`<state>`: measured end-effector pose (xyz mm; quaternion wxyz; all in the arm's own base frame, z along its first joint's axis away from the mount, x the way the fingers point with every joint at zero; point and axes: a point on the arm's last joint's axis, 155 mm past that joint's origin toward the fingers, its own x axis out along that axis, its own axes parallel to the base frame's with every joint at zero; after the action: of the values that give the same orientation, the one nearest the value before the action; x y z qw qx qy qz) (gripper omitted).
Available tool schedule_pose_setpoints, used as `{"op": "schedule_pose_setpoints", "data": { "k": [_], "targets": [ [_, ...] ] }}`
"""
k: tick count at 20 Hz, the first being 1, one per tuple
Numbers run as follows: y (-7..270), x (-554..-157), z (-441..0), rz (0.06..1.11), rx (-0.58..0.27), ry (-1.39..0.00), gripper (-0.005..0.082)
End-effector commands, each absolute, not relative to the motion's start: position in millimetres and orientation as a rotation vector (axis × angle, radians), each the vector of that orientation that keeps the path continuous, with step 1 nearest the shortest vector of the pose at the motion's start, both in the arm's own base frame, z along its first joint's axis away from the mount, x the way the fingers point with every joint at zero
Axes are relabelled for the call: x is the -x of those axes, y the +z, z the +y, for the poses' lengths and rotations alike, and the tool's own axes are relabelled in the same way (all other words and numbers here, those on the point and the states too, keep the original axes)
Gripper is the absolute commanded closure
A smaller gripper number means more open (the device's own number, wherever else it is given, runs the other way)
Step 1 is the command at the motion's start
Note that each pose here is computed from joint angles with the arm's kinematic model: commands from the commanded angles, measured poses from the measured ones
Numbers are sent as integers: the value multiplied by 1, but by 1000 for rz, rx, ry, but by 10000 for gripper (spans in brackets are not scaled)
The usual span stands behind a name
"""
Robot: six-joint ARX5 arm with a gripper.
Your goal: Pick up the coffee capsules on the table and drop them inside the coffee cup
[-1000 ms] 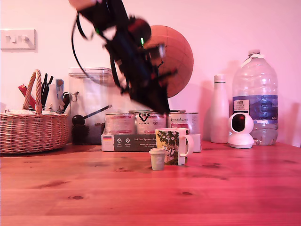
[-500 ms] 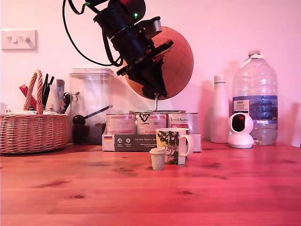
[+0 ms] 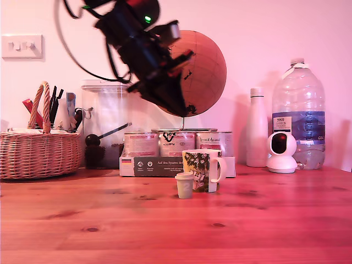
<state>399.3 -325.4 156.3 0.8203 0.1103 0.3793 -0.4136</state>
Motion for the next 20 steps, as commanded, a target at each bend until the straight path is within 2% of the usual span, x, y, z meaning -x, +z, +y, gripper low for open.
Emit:
{"op": "schedule_pose_setpoints", "data": {
  "k": [1,9,15,20],
  "targets": [
    [165,-391,-319,767,-224,-881,793],
    [187,-365,-303,579,-154,-877,793],
    [178,-343,-289,486,-122,-879,793],
    [164,-325,-277,450,-84,-873,793]
  ]
}}
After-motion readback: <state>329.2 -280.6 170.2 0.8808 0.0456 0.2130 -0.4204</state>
